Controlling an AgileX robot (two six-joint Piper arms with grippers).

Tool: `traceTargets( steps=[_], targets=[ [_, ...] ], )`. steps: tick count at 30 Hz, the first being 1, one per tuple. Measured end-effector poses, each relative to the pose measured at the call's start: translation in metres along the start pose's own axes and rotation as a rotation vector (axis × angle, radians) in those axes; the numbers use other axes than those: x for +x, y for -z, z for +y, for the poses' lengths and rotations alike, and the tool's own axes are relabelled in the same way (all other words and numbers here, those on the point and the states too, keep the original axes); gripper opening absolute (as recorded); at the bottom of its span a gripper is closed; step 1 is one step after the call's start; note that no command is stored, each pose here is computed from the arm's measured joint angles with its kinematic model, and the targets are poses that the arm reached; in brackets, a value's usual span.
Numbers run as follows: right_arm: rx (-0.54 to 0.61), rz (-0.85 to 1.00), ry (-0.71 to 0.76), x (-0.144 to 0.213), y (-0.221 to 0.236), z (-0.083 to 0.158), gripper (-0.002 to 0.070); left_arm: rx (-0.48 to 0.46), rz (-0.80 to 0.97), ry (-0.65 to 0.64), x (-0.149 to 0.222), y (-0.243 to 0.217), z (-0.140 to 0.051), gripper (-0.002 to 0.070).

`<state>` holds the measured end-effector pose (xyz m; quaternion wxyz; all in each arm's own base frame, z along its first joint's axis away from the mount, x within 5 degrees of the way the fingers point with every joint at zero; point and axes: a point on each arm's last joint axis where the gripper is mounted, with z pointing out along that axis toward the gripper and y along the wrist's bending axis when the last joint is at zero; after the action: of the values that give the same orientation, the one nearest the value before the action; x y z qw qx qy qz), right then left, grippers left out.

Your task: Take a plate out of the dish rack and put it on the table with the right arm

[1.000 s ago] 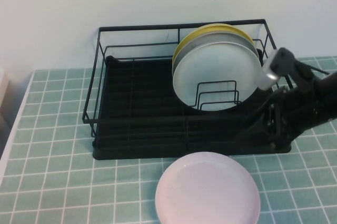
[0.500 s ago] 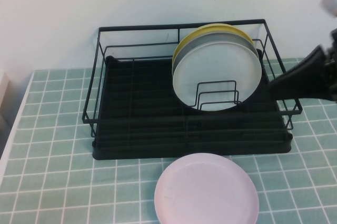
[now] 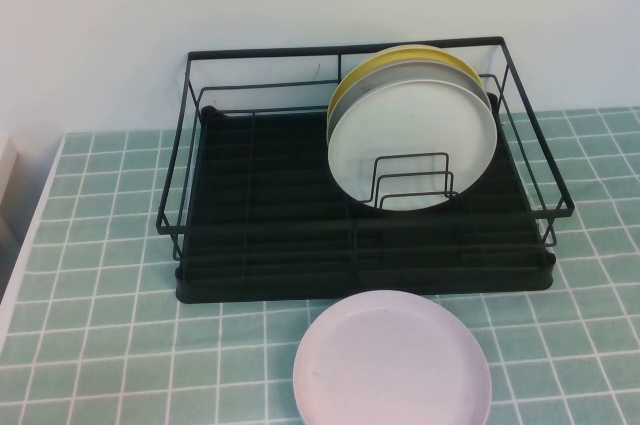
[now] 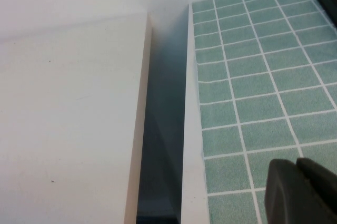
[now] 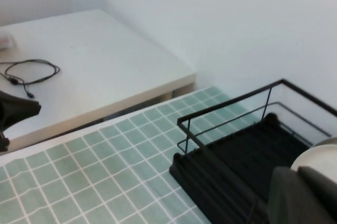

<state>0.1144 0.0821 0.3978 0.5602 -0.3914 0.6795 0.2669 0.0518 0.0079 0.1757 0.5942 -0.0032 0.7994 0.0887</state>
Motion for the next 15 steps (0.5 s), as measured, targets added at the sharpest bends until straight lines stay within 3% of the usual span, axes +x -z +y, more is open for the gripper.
traceTargets(
  steps=[7,15],
  targets=[
    [0.114,0.025,0.1,0.021,0.042,0.041,0.0002,0.0,0.0,0.0,0.0,0.0,0.0,-0.0003],
    [0.241,0.117,0.076,0.06,0.052,0.048,0.0,0.0,0.0,0.0,0.0,0.0,0.0,-0.0003]
  ],
)
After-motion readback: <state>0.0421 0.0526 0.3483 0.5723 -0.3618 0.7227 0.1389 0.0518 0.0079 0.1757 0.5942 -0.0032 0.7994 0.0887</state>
